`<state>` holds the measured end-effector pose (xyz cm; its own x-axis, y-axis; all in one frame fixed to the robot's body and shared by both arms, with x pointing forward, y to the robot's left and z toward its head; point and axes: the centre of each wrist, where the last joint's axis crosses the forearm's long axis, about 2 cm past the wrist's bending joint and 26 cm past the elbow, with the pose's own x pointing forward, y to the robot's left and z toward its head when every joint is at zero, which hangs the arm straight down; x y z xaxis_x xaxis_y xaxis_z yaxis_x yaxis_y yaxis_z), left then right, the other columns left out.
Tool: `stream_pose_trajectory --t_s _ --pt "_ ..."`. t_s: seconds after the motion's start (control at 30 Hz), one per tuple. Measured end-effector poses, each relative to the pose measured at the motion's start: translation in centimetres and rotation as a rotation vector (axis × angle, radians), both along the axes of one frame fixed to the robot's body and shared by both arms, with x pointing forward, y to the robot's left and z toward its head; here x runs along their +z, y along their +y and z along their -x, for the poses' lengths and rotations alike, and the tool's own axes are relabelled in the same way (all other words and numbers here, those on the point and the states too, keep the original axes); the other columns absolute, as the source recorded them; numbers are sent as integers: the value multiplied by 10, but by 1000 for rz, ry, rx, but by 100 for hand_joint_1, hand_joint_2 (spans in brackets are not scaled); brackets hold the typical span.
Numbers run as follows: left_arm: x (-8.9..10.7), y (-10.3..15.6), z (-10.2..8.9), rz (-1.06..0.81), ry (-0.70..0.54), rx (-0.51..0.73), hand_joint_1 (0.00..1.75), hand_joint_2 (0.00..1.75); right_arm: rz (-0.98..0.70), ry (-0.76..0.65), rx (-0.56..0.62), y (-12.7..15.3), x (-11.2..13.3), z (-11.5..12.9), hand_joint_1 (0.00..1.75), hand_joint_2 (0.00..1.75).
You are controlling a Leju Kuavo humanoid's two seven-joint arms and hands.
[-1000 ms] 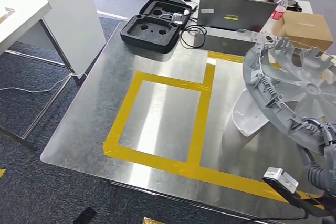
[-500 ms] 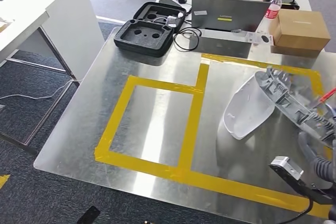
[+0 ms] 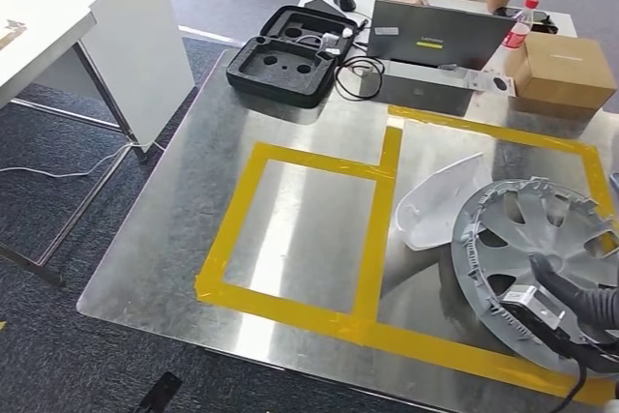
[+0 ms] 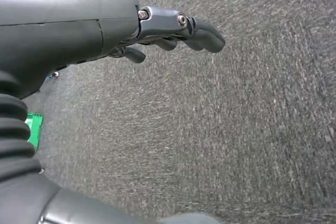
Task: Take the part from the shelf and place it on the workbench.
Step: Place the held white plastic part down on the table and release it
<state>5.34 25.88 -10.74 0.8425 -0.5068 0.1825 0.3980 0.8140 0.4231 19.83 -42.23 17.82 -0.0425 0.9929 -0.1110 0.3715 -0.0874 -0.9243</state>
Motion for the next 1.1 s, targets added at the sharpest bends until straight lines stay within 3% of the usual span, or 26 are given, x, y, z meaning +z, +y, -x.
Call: stream_pose_trajectory --t_s 0.47,1.1 --pt "0 0 1 -27 31 53 0 0 -14 5 15 2 -1 3 0 0" --pt "-1 14 3 -76 90 49 0 0 -77 33 22 16 -29 19 0 0"
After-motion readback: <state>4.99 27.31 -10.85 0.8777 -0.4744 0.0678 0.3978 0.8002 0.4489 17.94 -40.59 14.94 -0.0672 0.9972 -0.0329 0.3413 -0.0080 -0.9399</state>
